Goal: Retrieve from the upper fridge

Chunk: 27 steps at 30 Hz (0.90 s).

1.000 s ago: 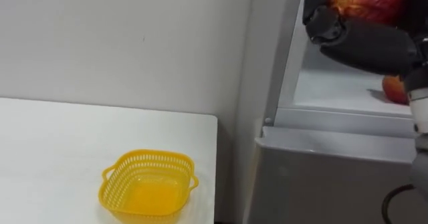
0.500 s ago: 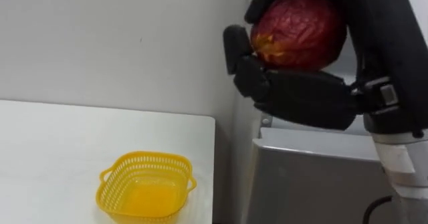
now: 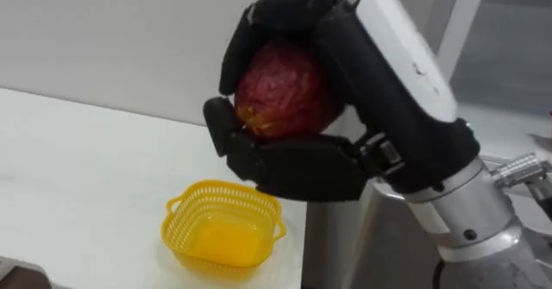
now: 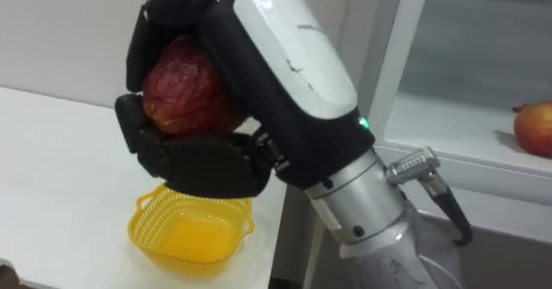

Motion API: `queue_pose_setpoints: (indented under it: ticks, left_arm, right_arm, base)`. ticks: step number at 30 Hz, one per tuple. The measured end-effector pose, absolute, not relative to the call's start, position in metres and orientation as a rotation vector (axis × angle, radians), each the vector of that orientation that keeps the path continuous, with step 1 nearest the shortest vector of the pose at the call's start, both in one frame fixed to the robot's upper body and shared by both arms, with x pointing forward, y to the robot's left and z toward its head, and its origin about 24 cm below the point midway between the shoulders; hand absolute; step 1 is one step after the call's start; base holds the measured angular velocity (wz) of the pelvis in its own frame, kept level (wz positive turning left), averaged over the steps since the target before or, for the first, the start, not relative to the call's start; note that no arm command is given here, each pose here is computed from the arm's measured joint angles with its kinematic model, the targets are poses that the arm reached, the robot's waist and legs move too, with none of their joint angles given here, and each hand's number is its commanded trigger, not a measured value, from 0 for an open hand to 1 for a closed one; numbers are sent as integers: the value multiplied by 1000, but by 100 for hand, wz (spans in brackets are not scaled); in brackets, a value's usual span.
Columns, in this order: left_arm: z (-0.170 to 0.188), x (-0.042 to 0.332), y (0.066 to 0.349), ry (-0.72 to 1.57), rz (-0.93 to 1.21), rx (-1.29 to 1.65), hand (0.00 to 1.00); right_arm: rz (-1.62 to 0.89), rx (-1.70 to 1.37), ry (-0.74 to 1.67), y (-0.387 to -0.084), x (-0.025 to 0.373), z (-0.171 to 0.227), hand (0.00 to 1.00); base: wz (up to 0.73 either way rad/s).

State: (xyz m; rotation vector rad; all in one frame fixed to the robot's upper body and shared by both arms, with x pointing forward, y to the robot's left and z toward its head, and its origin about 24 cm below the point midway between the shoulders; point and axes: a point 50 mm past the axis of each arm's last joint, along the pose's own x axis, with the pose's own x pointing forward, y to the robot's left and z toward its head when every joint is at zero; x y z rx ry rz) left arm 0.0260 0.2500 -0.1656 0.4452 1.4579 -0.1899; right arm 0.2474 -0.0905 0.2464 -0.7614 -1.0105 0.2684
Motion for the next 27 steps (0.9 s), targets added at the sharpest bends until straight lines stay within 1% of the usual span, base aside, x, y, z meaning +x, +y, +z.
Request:
queue_pose_setpoints:
  ticks: [5,9,12,14,16,19,23,27]
  left_arm:
    - [-164,25,256,1466,-175,453,0]
    - [-163,30,261,1459,-161,470,0]
    - [-161,29,268,1465,-143,476,0]
    - [-159,29,272,1460,-111,460,0]
    - [-158,25,275,1469,-90,444,0]
    - [-156,20,280,1481,-71,443,0]
    - [-153,23,288,1482,-58,464,0]
    - [-153,27,288,1475,-57,468,0]
  right_arm:
    - [264,-817,-831,-101,274,225,100]
    - [247,-828,-778,-104,283,215,100]
    - [263,-838,-710,-103,292,198,100]
    - [283,-882,-605,-107,305,179,100]
    - [293,-894,-542,-109,309,168,100]
    - [295,-891,-513,-112,313,164,100]
    - [274,-915,-464,-118,326,161,100]
    - [250,-929,-424,-124,331,156,100]
  base:
    - [15]
    - [17]
    - [21]
    - [8]
    - [8]
    - [11]
    - [15]
    - [10]
